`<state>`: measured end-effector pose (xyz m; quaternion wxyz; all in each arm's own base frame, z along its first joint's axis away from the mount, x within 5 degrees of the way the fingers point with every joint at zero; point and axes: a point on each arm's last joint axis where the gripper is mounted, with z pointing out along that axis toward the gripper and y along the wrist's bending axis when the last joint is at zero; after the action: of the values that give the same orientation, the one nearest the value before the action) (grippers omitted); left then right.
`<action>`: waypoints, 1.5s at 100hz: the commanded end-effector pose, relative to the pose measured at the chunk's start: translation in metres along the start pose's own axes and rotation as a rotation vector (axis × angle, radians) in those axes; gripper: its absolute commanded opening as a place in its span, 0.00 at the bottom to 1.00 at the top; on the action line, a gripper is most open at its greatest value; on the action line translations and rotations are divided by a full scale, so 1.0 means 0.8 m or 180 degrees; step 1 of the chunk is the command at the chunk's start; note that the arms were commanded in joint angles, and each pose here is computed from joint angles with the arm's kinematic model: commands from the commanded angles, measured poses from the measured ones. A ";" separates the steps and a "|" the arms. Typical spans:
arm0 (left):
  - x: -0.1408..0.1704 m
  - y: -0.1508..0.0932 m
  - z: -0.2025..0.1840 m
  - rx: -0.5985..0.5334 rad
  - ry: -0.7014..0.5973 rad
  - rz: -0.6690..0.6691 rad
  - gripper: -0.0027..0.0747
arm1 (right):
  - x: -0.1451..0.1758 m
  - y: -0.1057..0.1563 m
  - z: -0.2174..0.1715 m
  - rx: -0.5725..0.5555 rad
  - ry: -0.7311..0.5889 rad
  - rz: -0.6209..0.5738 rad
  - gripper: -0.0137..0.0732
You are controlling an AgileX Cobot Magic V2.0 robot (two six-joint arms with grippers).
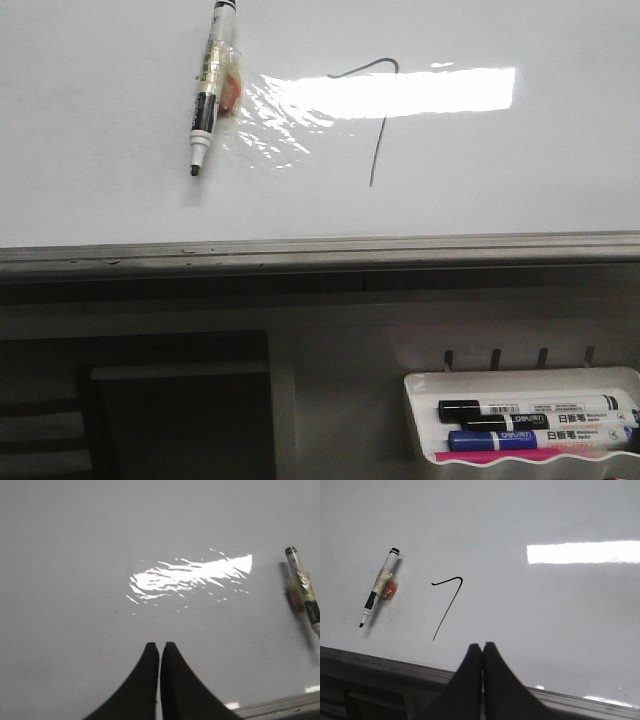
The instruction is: Write number 7 on whiteboard
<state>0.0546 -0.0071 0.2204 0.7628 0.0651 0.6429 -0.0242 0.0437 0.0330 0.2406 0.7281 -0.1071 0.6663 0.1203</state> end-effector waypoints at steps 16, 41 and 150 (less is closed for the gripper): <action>0.009 0.006 -0.004 -0.0304 -0.0074 0.0048 0.01 | -0.013 -0.001 -0.003 0.0056 -0.0168 0.0047 0.08; 0.011 0.009 -0.004 -0.0451 -0.0029 0.0045 0.01 | -0.013 -0.001 -0.003 0.0061 -0.0169 0.0047 0.08; 0.012 0.008 -0.004 -0.0402 0.0006 0.0016 0.01 | -0.013 -0.001 -0.003 0.0061 -0.0169 0.0047 0.08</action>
<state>0.0555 -0.0002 0.2150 0.7435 0.0250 0.6678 0.0250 0.0439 0.0328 0.2402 0.7279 -0.1062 0.6667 0.1197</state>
